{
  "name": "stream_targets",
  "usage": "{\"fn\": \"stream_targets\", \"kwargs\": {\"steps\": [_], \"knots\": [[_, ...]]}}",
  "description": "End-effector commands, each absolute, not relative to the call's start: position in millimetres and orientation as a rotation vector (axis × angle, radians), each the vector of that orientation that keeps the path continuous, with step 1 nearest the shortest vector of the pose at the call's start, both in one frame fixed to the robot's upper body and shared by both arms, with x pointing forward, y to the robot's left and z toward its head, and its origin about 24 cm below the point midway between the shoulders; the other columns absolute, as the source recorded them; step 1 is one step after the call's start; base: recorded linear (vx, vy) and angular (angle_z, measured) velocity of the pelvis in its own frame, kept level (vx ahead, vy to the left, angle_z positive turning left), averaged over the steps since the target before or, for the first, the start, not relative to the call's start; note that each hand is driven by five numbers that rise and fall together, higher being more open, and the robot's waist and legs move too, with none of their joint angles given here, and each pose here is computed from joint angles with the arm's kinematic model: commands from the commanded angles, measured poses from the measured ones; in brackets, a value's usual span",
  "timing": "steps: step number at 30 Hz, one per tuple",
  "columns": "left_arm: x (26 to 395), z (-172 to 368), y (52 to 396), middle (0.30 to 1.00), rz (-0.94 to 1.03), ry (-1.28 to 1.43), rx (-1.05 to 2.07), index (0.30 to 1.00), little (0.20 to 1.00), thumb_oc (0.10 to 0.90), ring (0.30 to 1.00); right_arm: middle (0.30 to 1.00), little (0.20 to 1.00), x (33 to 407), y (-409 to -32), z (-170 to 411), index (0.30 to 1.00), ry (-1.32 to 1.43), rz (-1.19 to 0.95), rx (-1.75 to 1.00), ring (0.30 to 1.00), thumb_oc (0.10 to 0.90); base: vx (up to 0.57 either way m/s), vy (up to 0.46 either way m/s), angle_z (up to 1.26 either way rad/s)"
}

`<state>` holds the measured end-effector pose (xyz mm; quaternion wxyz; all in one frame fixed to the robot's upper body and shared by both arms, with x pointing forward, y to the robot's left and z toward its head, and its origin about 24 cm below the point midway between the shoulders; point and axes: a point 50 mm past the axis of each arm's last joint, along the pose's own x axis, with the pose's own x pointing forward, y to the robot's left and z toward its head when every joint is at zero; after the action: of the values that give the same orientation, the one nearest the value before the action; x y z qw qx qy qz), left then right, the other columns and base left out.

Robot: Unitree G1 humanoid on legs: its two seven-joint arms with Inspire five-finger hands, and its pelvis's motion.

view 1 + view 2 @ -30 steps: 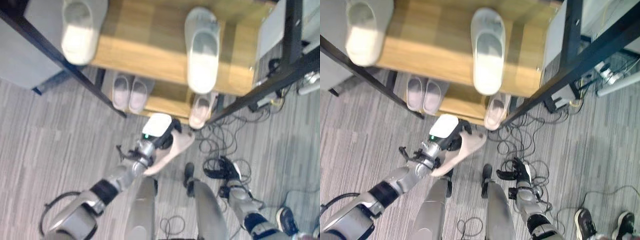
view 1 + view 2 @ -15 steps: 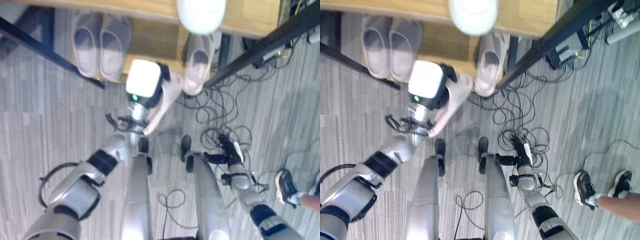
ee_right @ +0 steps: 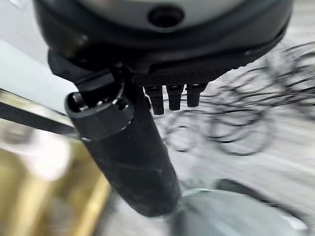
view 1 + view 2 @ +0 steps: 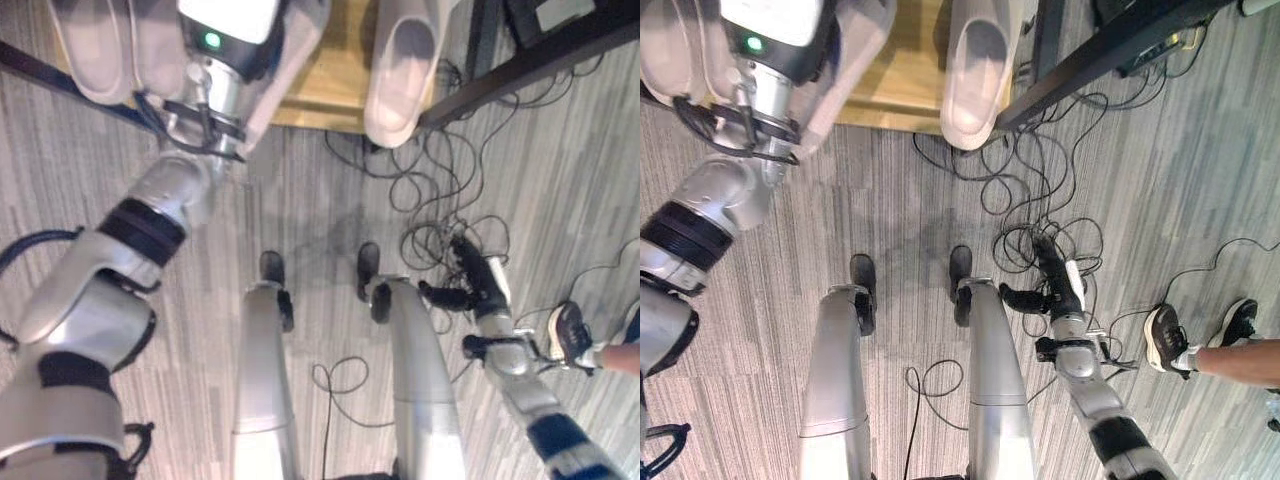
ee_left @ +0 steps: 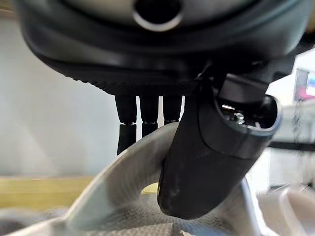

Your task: Arrange the slippers neatly on the shoe rack.

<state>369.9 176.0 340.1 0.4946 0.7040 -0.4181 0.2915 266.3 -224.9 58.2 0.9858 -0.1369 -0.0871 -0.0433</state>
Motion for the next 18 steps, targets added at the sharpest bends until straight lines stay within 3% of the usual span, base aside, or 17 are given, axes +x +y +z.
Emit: {"fn": "stream_targets", "kwargs": {"steps": [1, 8, 18], "knots": [[339.3, 401.2, 164.9, 0.3, 0.904, -1.254, 1.588, 0.3, 0.3, 0.4, 0.3, 0.9, 0.9, 231.3, -250.6, 55.6, 0.9, -0.164, -0.118, -0.307, 0.9, 0.8, 0.05, 0.018, -0.06], [324.1, 426.2, 140.5, 0.3, 0.858, -1.336, 1.409, 0.3, 0.3, 0.4, 0.3, 0.9, 0.9, 226.3, -249.6, 81.0, 0.9, -0.251, -0.09, -0.344, 0.9, 0.8, 0.08, 0.024, -0.06], [313.1, 463.0, 128.4, 0.3, 0.831, -1.358, 1.424, 0.3, 0.3, 0.4, 0.3, 0.9, 0.9, 208.1, -244.8, 100.6, 0.9, -0.307, -0.039, -0.342, 0.9, 0.8, 0.14, 0.014, -0.16]]}}
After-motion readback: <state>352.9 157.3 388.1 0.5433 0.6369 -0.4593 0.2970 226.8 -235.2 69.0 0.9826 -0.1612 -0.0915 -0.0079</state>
